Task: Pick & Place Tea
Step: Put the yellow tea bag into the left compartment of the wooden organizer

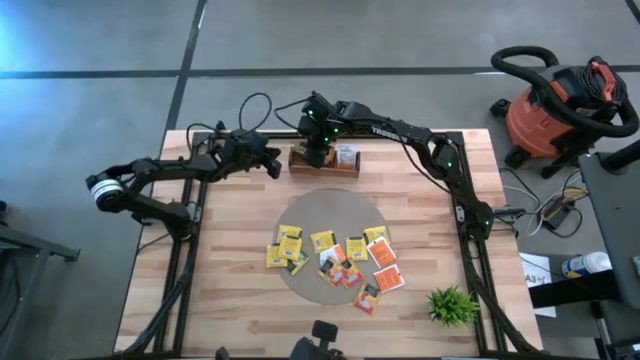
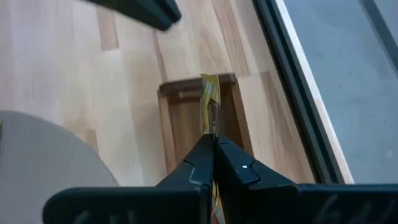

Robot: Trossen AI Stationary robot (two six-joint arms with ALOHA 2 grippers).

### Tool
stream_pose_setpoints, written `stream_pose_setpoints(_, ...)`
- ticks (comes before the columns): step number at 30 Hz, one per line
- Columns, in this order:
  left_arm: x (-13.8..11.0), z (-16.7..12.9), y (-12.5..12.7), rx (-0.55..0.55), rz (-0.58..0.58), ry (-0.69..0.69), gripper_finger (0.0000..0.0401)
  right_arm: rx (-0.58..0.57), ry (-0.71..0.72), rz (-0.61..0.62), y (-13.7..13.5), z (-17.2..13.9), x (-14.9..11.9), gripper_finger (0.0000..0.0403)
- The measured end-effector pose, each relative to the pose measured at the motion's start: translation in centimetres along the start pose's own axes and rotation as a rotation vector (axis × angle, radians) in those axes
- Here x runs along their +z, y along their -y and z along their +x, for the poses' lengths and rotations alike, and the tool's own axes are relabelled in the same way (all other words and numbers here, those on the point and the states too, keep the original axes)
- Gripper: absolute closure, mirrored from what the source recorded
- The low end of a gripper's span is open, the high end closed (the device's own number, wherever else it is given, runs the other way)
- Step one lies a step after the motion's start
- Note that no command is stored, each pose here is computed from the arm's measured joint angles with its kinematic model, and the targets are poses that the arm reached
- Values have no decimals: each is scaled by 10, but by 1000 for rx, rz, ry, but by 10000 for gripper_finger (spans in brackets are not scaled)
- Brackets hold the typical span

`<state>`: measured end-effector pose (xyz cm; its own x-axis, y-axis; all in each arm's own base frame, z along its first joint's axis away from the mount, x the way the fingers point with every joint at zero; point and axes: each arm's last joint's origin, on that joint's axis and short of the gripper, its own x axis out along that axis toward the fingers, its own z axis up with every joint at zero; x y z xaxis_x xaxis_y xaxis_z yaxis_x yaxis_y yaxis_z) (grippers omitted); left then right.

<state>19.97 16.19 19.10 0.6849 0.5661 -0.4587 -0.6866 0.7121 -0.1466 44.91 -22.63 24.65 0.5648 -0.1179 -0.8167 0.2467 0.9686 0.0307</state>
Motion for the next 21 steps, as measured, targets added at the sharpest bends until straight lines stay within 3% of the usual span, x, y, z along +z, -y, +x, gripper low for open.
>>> stream_pose_setpoints(6, -12, 13, -2, 12, -42, -56, 371, 3, 1, 33, 0, 11, -6, 394)
stream_pose_setpoints(16, -13, 25, -9, 21, -121, -3, 371, -31, -40, 39, 2, 25, -19, 394)
stream_pose_setpoints(21, -22, 34, -10, -30, -135, -58, 371, -40, -18, 24, 3, 25, -18, 394)
